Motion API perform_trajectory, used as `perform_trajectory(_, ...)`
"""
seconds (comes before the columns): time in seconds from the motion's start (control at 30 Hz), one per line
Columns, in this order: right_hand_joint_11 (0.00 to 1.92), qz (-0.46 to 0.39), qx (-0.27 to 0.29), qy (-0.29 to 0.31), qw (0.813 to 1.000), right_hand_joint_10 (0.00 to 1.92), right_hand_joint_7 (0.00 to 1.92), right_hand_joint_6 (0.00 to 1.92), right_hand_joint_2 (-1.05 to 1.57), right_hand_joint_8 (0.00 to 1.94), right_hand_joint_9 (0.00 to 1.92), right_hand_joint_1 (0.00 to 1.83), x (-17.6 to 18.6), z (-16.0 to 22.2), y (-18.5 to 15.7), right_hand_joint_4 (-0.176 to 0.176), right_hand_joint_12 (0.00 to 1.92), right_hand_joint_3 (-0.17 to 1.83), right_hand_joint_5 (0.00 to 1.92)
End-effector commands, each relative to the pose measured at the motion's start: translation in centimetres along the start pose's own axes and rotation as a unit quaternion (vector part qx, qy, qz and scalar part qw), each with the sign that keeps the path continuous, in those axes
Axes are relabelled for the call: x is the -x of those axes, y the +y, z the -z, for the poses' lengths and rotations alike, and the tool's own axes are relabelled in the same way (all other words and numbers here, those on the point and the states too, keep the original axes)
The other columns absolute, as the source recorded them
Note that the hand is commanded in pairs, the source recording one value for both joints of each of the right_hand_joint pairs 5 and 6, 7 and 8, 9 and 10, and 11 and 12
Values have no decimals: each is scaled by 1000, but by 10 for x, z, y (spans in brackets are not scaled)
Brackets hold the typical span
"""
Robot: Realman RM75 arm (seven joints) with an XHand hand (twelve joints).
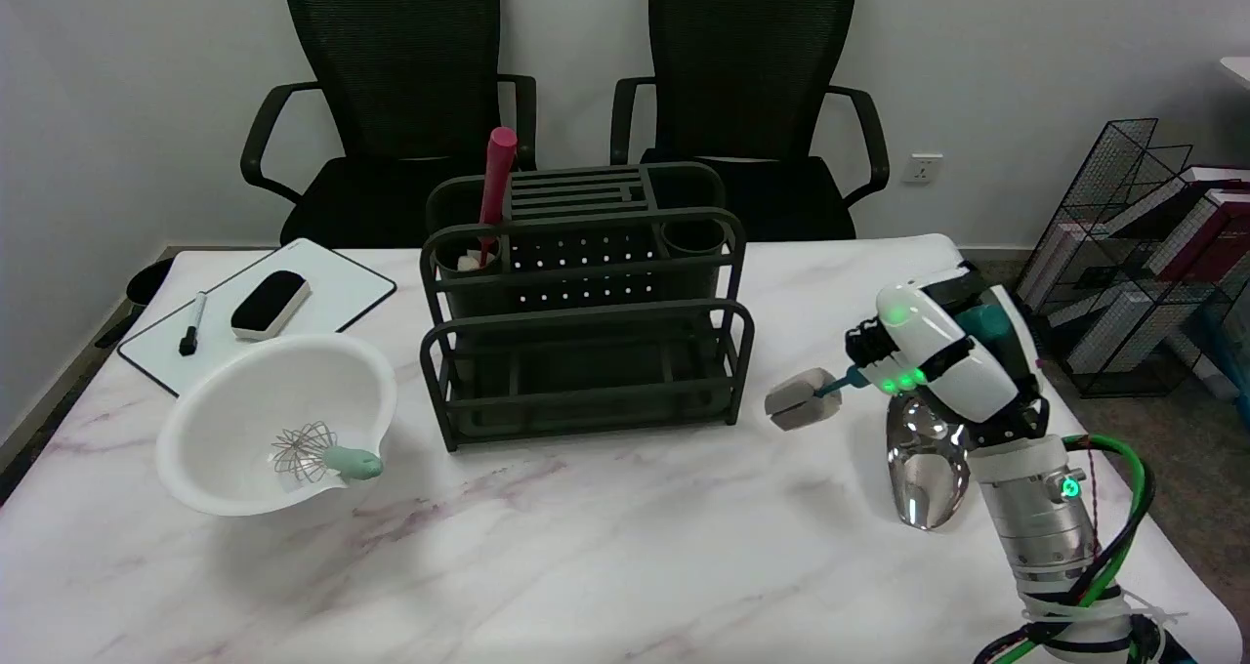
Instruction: Place the blue sponge bottle brush into the kitchen storage rack.
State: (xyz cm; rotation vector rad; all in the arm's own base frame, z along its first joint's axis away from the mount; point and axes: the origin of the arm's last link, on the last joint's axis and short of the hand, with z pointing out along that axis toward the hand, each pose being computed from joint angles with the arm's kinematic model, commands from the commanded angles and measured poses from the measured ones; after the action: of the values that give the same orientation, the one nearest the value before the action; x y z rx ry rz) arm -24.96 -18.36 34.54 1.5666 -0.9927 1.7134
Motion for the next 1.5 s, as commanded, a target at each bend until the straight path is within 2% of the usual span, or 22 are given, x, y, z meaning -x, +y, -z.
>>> perform_trajectory(0.03, 1920, -44, 48, -77, 995, 1920, 1920, 1920, 1571, 1920, 1920, 981, 24, -3, 23, 0, 1920, 410, 1920)
perform_trajectory(0.13, 1920, -58, 61, -95, 992, 1920, 1920, 1920, 1571, 1920, 1920, 982, 36, -10, 32, 0, 1920, 404, 1920)
perform_trajectory(0.23, 1920, -69, 32, -90, 993, 1920, 1920, 1920, 1571, 1920, 1920, 977, 37, -18, 28, 0, 1920, 423, 1920)
perform_trajectory(0.43, 1920, -51, 16, -48, 997, 1920, 1920, 1920, 1571, 1920, 1920, 978, 3, -30, 23, 0, 1920, 455, 1920)
perform_trajectory(0.6, 1920, -35, 31, -11, 999, 1920, 1920, 1920, 1571, 1920, 1920, 982, -20, -51, 25, 0, 1920, 490, 1920)
perform_trajectory(0.77, 1920, -5, 28, 33, 999, 1920, 1920, 1920, 1571, 1920, 1920, 992, -57, -67, 13, 0, 1920, 564, 1920)
perform_trajectory(0.97, 1920, 28, 51, 78, 995, 1920, 1920, 1920, 1571, 1920, 1920, 1001, -95, -85, 2, 0, 1920, 576, 1920)
perform_trajectory(1.23, 1920, 51, 90, 88, 991, 1920, 1920, 1920, 1571, 1920, 1920, 1011, -122, -128, -12, 0, 1920, 474, 1920)
perform_trajectory(1.5, 1920, 26, 120, 72, 990, 1920, 1920, 1920, 1571, 1920, 1920, 1027, -119, -179, -27, 0, 1920, 406, 1920)
